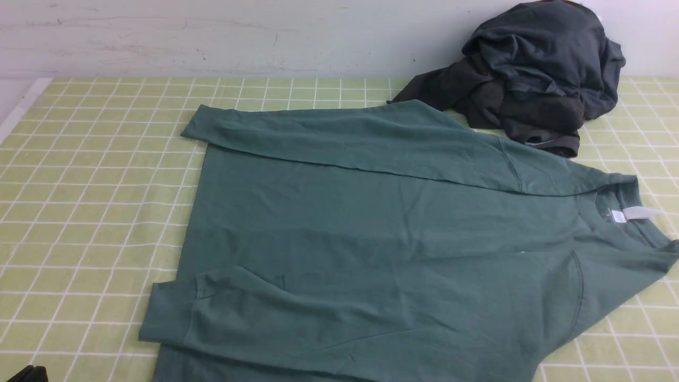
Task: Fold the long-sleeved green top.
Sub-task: Use the left arm to clamp the cuff closest to it
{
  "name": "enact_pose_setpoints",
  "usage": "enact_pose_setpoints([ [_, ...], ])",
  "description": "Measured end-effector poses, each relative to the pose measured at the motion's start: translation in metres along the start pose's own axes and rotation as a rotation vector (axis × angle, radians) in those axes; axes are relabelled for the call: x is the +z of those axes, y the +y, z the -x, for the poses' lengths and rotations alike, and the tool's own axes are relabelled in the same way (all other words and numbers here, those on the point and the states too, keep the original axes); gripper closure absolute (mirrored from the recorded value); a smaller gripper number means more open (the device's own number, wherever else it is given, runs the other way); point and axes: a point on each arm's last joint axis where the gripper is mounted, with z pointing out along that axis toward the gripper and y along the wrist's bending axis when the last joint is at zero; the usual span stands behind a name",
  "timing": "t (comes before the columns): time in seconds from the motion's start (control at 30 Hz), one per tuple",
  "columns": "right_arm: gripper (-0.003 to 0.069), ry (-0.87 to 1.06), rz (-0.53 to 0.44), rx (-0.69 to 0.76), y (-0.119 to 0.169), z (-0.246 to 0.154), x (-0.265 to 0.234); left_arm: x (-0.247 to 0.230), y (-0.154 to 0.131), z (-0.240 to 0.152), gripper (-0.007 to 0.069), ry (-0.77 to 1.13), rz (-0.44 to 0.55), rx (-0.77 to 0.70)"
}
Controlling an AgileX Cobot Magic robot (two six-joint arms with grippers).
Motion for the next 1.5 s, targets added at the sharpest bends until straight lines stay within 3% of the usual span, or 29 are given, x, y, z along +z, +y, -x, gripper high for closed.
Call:
enact_pose_setpoints([
  [1.23,0.0673,-0.037,0.004,0.000,0.000,0.003,0.000,0.000,0.000,0.001,0.0628,-0.013,0.003,0.007],
  [1.4,0.0673,-0.288,0.030,0.004,0.003,0.025,-0.003,-0.001,0.001,0.015,0.0628,-0.187,0.010,0.008],
  [1.5,0.0673,-0.590,0.081,0.071,0.005,0.050,-0.015,-0.006,0.001,0.032,0.0628,-0.391,0.018,0.008],
])
